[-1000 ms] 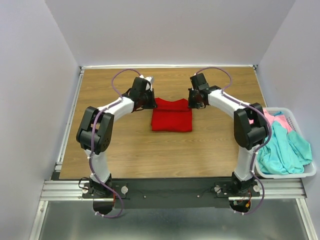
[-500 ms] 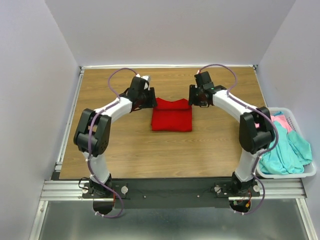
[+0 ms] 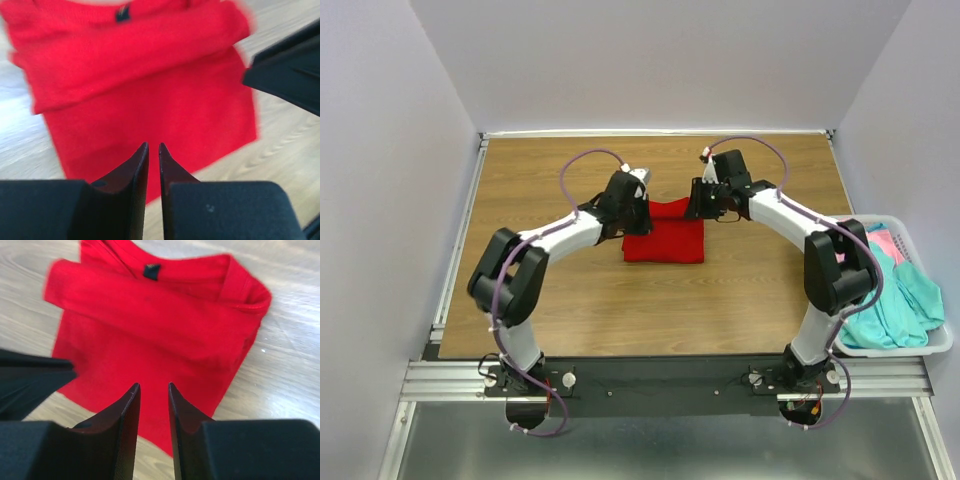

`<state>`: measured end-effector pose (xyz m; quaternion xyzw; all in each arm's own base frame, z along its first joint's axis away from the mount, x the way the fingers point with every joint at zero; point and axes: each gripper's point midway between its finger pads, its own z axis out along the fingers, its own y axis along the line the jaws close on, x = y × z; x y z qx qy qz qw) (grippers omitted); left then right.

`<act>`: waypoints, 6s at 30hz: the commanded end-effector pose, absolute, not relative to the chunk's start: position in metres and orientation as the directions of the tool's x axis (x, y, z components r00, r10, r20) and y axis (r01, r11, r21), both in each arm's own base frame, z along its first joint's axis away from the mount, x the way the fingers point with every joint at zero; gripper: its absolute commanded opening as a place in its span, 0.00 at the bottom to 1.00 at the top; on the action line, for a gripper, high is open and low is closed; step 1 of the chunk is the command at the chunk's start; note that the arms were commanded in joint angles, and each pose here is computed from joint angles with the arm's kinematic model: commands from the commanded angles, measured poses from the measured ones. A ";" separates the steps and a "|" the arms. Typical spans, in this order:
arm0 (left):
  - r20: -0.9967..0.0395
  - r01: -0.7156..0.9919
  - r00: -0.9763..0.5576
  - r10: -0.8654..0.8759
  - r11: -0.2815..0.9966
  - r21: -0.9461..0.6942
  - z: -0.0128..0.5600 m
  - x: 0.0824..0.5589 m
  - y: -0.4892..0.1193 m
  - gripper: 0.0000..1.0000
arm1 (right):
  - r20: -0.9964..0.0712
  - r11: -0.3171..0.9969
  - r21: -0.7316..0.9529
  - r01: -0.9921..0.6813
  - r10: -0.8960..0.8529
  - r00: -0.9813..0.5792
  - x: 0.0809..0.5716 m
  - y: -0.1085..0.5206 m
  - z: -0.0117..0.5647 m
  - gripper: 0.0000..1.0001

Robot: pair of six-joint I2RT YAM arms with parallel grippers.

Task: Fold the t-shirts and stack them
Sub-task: Fold the tshirt, then neatly place the folded tshirt to the corner

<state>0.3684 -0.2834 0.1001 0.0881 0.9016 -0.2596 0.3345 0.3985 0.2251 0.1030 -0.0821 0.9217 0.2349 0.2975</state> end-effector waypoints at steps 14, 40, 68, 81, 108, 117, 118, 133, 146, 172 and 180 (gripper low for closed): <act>-0.639 0.243 -0.766 -0.065 0.892 -0.382 0.068 0.477 -0.283 0.20 | -0.597 0.911 0.347 -0.221 0.033 -0.802 0.474 0.208 0.048 0.35; -0.785 0.378 -0.530 -0.322 0.739 -0.558 0.166 0.443 -0.266 0.27 | -0.576 0.420 0.795 -0.438 0.295 -0.762 0.442 0.256 0.140 0.51; -0.576 0.225 -0.740 -0.348 0.678 -0.699 0.053 0.519 -0.271 0.24 | -0.287 0.369 0.924 -0.101 0.493 -0.821 0.509 0.211 0.041 0.51; -0.631 0.313 -0.672 -0.388 0.624 -0.716 0.141 0.459 -0.287 0.32 | -0.332 0.300 0.931 -0.206 0.471 -0.817 0.449 0.229 0.146 0.60; -0.441 0.185 -0.776 -0.451 0.506 -0.843 0.103 0.348 -0.293 0.28 | -0.253 0.269 0.953 -0.137 0.465 -0.848 0.365 0.250 0.126 0.60; -0.277 -0.044 -0.831 -0.482 0.554 -0.832 0.027 0.329 -0.284 0.26 | -0.139 0.379 0.923 0.069 0.496 -0.857 0.353 0.285 0.029 0.60; -0.262 -0.066 -0.834 -0.486 0.558 -0.827 0.019 0.327 -0.282 0.26 | -0.128 0.382 0.920 0.081 0.491 -0.862 0.349 0.285 0.019 0.60; -0.265 -0.092 -0.814 -0.517 0.566 -0.819 0.025 0.326 -0.270 0.24 | -0.210 0.363 0.932 0.003 0.545 -0.812 0.349 0.244 0.070 0.60; -0.419 0.027 -0.734 -0.534 0.594 -0.804 0.080 0.351 -0.256 0.27 | -0.350 0.482 0.872 -0.086 0.492 -0.797 0.352 0.217 0.072 0.60; -0.960 -0.139 -0.236 -0.149 0.983 -0.118 0.256 0.367 -0.064 0.66 | -0.521 0.920 0.391 -0.025 0.199 -0.830 0.426 0.158 0.057 0.62; -0.949 -0.105 -0.284 -0.140 0.988 -0.114 0.247 0.378 -0.067 0.66 | -0.465 0.929 0.370 -0.032 0.155 -0.872 0.431 0.161 0.022 0.52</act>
